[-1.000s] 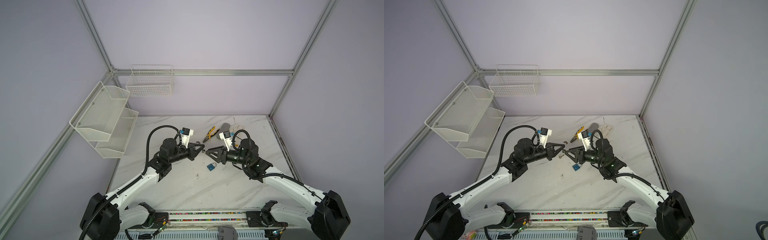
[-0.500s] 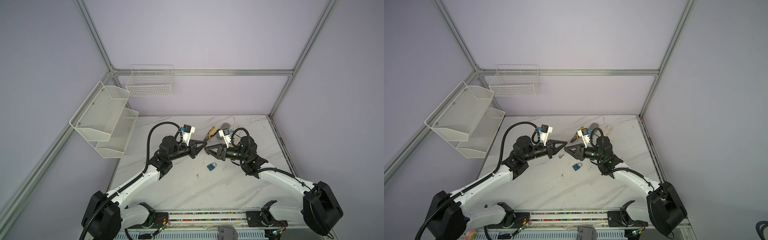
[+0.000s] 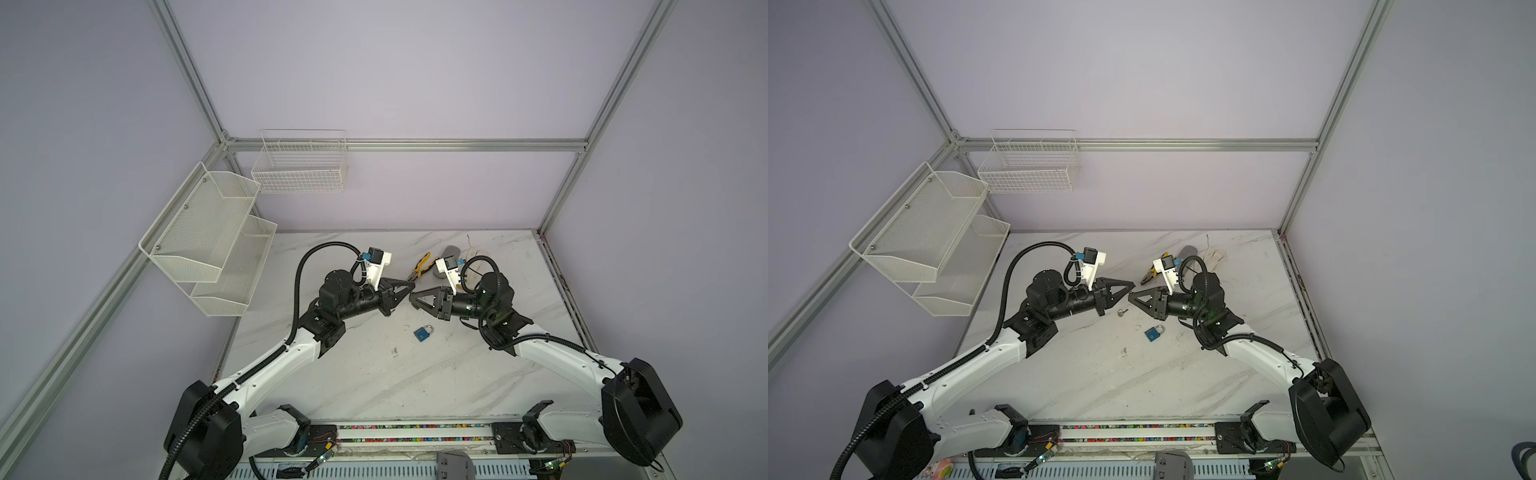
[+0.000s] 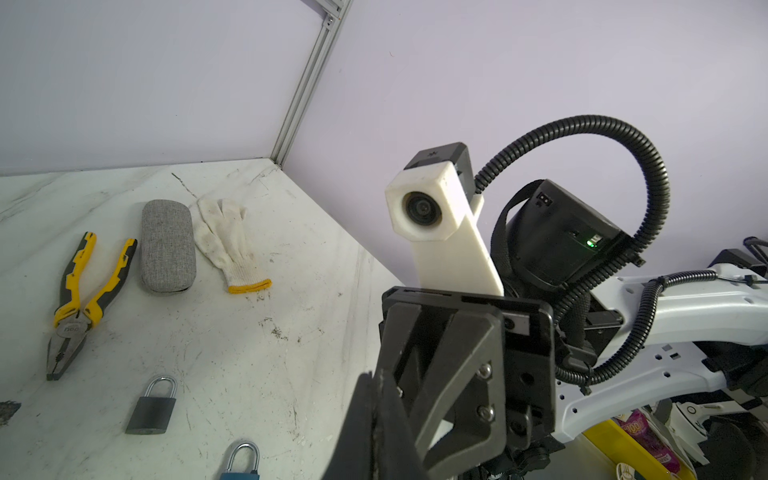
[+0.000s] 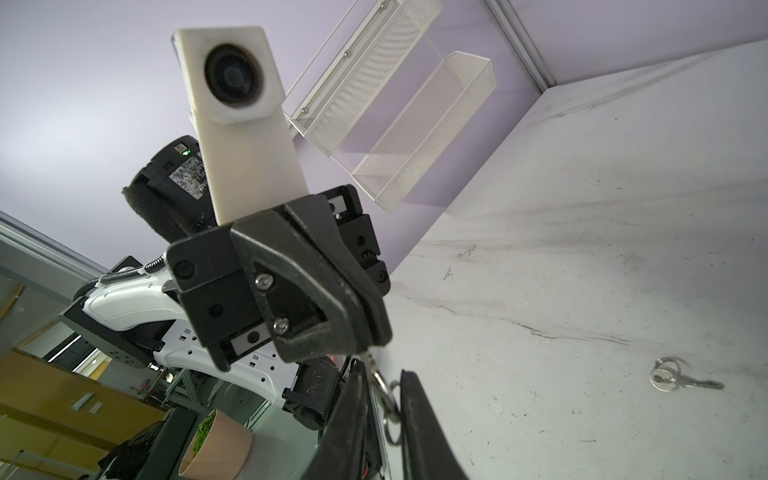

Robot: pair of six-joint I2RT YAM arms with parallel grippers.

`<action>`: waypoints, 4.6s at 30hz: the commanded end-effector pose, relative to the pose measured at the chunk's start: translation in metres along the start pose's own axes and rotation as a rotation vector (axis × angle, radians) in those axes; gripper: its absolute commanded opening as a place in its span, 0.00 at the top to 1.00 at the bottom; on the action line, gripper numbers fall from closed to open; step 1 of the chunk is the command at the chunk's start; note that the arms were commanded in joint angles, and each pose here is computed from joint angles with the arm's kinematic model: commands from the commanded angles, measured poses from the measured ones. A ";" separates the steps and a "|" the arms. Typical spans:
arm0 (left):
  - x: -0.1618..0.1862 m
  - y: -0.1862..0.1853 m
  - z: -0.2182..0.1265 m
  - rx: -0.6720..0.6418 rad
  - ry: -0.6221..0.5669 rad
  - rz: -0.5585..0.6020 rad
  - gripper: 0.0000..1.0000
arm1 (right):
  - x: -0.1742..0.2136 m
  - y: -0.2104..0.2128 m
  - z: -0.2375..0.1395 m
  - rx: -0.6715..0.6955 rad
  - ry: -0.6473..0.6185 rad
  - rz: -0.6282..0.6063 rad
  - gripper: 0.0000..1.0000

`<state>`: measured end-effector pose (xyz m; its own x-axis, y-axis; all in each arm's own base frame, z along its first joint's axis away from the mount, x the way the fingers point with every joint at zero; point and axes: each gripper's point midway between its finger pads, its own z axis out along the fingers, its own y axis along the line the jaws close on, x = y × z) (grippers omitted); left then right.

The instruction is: Unlock with the key

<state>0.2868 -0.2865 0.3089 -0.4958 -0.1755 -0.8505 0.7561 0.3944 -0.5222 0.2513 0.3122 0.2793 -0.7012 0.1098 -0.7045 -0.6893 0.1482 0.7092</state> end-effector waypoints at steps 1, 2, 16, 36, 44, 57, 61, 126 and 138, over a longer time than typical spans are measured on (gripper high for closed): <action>-0.045 -0.031 -0.004 0.071 -0.091 0.106 1.00 | -0.004 0.008 -0.001 -0.037 -0.011 -0.020 0.83; -0.044 -0.031 -0.004 0.071 -0.090 0.106 1.00 | -0.005 0.008 -0.001 -0.036 -0.012 -0.018 0.84; -0.048 -0.032 -0.002 0.073 -0.096 0.117 0.96 | -0.016 0.007 -0.006 -0.014 -0.054 -0.016 1.00; -0.034 0.013 -0.015 -0.191 -0.146 -0.121 0.00 | -0.035 -0.083 -0.062 0.424 -0.131 0.108 1.00; 0.044 0.046 -0.007 -0.425 0.127 -0.158 0.00 | -0.020 -0.126 -0.104 0.640 -0.132 0.190 1.00; 0.146 0.065 0.040 -0.608 0.575 0.051 0.01 | 0.008 -0.152 -0.136 0.790 -0.107 0.249 1.00; 0.164 0.070 0.061 -0.638 0.647 0.123 0.05 | 0.009 -0.157 -0.142 0.826 -0.118 0.249 1.00; 0.277 0.133 0.073 -1.038 0.880 -0.091 0.52 | 0.017 -0.160 -0.136 0.752 -0.056 0.208 1.00; 0.288 0.145 0.070 -1.093 0.878 -0.098 0.56 | 0.016 -0.156 -0.136 0.743 -0.058 0.202 1.00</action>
<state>0.2937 -0.3592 0.0262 -0.9048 0.2045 -0.3735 0.2160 0.9763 0.0112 0.3254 0.1579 0.1592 -0.7837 0.2661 -0.5613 -0.2064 0.7408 0.6393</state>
